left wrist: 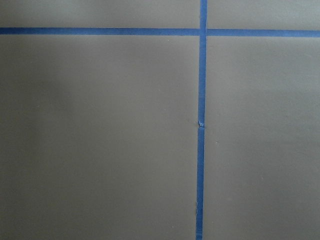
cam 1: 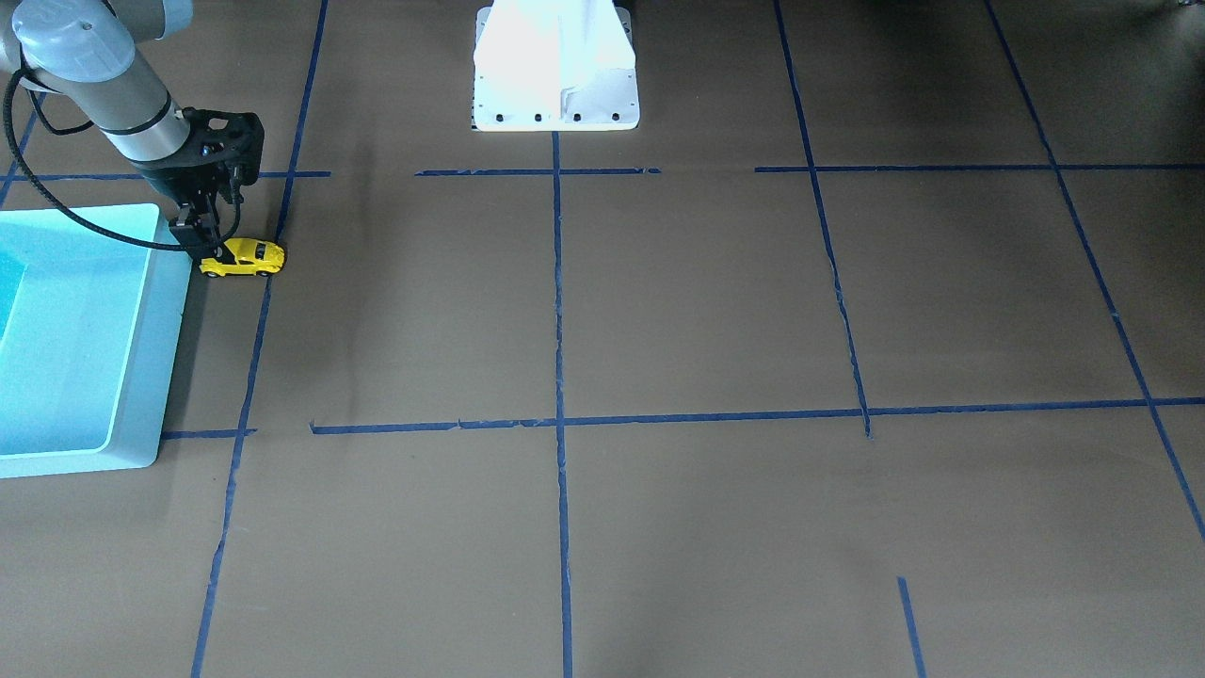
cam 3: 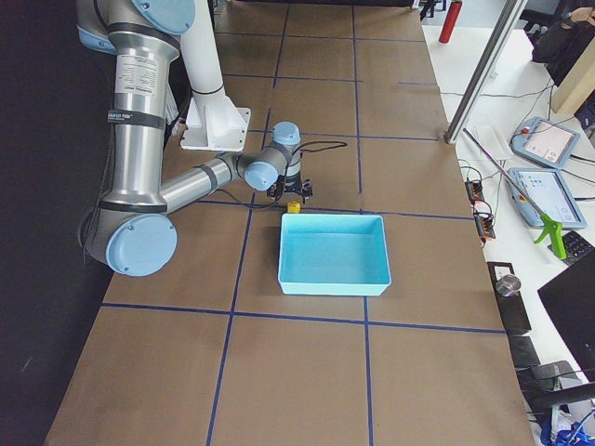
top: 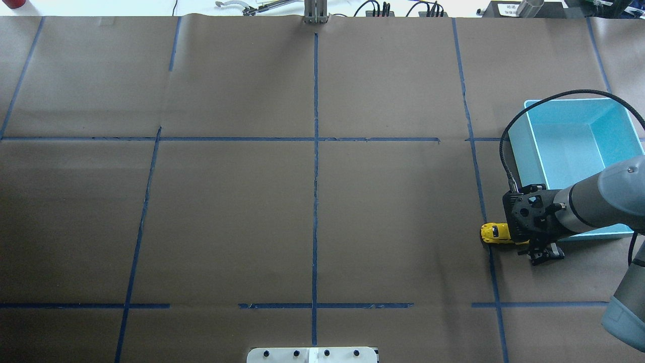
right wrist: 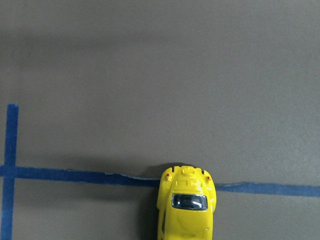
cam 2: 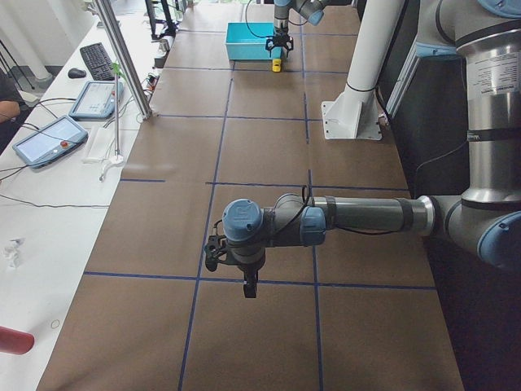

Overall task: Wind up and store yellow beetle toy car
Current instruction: 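Close the right gripper around the yellow car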

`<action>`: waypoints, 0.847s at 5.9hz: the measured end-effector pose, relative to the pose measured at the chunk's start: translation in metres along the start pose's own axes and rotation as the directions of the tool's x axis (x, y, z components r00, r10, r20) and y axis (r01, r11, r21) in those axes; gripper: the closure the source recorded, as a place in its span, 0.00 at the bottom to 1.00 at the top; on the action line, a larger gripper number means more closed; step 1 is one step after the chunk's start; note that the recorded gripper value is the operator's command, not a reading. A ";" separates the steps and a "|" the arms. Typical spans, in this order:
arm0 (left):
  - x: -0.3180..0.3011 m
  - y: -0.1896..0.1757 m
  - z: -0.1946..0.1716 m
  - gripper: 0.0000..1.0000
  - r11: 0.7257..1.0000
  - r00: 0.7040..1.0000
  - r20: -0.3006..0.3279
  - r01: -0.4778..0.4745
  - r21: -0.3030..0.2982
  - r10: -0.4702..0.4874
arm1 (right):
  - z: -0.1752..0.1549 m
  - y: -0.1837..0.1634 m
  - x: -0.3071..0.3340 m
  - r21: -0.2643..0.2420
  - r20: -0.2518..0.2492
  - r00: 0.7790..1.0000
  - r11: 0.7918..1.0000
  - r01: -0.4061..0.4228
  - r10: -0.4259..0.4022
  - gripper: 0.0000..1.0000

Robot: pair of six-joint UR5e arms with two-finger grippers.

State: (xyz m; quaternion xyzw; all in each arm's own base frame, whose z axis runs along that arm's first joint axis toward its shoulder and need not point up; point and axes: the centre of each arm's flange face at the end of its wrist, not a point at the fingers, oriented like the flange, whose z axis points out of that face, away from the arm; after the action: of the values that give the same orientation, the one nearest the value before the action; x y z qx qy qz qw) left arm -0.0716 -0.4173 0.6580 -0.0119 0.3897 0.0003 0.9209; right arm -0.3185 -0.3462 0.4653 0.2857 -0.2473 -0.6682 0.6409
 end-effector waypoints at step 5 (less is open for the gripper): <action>-0.011 0.002 -0.002 0.00 1.000 1.000 0.002 0.027 0.000 -0.027 | 0.034 0.005 0.002 -0.047 0.026 1.000 0.999 -0.004 0.006 0.24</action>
State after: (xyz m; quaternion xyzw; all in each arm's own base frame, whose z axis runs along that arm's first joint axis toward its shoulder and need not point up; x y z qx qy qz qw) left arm -0.0806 -0.4157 0.6641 -0.0171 0.3887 -0.0123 0.9211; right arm -0.3388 -0.3501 0.4933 0.2611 -0.2408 -0.6759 0.6457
